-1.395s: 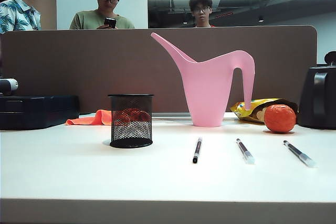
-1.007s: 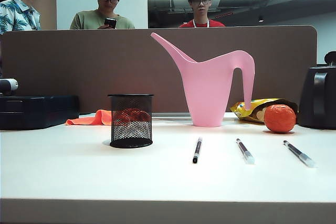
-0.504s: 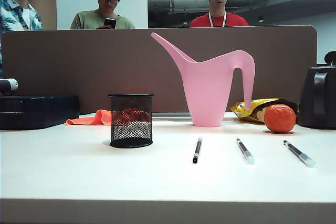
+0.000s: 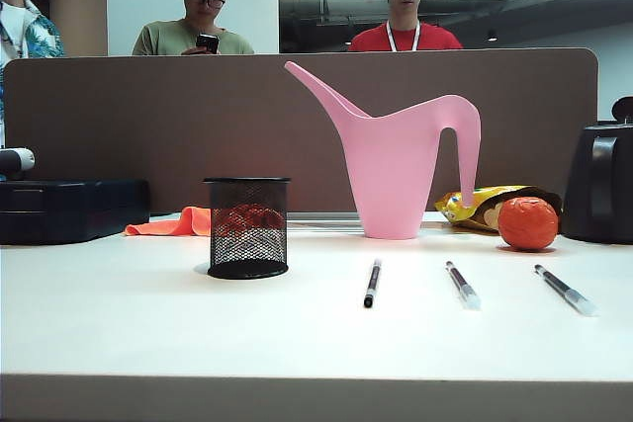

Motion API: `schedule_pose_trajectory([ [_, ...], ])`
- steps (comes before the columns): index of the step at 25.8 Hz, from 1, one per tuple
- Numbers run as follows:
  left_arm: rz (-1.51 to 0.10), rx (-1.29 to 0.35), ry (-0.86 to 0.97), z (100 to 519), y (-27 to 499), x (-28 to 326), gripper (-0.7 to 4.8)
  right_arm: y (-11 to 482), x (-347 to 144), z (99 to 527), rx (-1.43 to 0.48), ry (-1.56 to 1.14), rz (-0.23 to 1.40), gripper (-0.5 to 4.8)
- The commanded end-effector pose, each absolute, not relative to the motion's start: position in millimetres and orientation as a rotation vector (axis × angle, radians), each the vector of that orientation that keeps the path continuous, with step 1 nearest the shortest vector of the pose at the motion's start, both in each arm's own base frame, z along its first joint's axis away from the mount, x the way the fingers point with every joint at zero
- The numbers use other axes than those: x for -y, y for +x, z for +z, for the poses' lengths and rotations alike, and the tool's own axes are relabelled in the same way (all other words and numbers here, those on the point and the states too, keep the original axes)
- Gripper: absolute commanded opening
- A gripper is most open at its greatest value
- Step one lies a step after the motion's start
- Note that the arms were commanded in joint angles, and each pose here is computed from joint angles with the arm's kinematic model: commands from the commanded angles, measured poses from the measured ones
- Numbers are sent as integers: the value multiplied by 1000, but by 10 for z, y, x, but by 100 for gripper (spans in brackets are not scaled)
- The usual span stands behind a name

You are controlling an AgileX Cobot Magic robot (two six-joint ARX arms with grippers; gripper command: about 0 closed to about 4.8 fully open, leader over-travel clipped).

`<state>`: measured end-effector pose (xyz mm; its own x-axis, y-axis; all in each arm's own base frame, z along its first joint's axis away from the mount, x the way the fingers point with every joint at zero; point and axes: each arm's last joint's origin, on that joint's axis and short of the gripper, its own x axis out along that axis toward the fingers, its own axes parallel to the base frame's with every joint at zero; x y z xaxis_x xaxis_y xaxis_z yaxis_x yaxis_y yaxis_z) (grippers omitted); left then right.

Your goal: Pick up a few water-based pens and put them in the pen basket.

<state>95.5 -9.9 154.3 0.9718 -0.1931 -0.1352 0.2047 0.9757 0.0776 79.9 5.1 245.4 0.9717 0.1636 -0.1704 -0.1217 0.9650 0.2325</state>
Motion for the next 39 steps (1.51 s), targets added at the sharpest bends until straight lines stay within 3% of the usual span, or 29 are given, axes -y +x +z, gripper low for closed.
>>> schedule_pose_trajectory([
  [1, -309, -121, 80, 1557, 945, 129, -3, 893, -56, 2536, -301, 307, 134, -6],
  [8, -438, -126, 69, 1547, 930, 164, -4, 1254, -104, 2637, -493, 367, 261, 14],
  [10, -440, -127, 69, 1545, 930, 164, -4, 1395, -115, 2617, -547, 382, 283, 86],
  [11, -440, -129, 68, 1544, 930, 164, -4, 1526, -119, 2583, -602, 393, 281, 159],
  [12, -440, -130, 68, 1543, 930, 164, -4, 1654, -124, 2540, -655, 405, 280, 197],
  [16, -440, -131, 68, 1542, 930, 164, -4, 1994, -180, 2377, -765, 419, 301, 268],
  [29, -441, -140, 67, 1534, 928, 164, -4, 2708, -564, 2003, -961, 265, 212, 271],
  [39, -440, -141, 67, 1533, 928, 164, -3, 2887, -598, 1824, -1009, 202, 113, 271],
])
